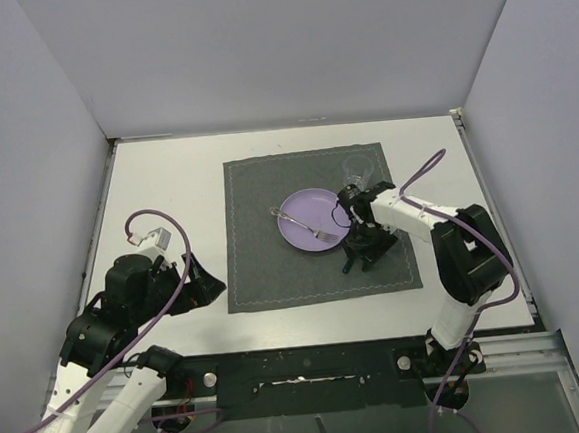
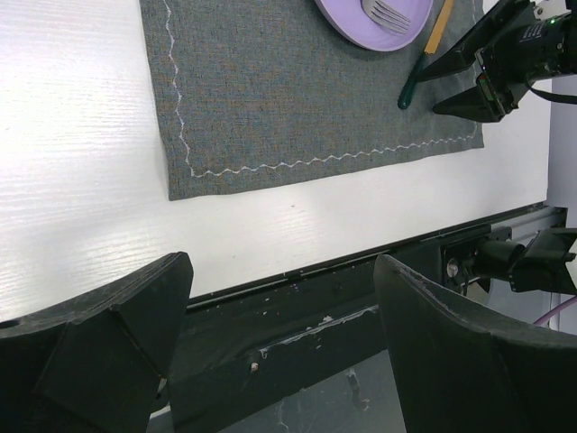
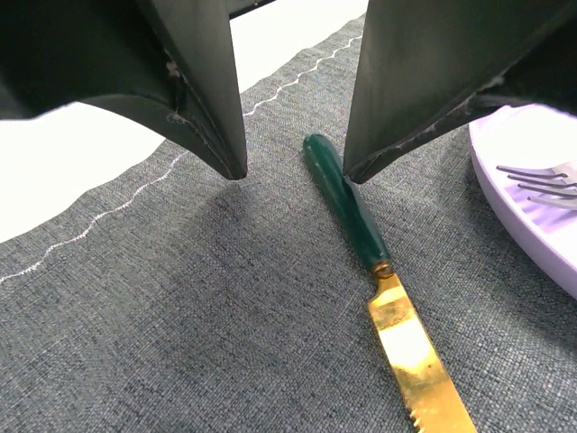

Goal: Set the dinner table for one person
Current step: Adjust the knife on the napkin.

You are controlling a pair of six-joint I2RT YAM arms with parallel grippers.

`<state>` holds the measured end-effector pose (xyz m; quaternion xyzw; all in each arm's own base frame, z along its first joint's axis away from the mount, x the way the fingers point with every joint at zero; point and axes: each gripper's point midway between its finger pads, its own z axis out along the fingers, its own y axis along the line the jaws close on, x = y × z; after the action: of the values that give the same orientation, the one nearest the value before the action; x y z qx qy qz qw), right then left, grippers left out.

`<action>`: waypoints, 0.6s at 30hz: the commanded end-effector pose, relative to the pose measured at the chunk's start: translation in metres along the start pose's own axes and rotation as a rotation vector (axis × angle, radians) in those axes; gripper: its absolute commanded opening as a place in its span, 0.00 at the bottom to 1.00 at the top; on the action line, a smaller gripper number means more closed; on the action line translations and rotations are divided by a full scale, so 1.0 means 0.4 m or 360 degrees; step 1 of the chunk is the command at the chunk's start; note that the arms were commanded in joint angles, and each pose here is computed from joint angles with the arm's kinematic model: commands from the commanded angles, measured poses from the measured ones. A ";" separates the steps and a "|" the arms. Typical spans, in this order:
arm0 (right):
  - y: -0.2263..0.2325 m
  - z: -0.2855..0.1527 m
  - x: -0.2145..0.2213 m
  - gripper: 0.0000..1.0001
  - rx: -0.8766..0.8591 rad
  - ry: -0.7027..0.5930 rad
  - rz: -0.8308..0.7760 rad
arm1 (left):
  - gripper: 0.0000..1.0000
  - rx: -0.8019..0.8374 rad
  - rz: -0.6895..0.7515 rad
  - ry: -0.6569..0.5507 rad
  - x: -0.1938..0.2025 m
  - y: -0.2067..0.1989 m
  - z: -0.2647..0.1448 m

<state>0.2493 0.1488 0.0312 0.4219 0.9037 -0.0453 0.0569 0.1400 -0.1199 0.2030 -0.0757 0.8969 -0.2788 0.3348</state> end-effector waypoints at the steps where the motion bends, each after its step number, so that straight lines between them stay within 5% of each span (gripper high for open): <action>1: 0.023 -0.004 -0.005 0.47 -0.0039 -0.0011 -0.0002 | 0.82 0.0076 0.0009 -0.0091 -0.037 -0.035 -0.024; 18: 0.078 0.029 -0.002 0.37 -0.0025 0.0027 -0.0037 | 0.82 0.0074 0.0012 -0.0088 -0.037 -0.035 -0.027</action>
<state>0.2680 0.1611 0.0157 0.4135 0.9080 -0.0461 0.0484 0.1399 -0.1198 0.2029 -0.0757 0.8971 -0.2786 0.3345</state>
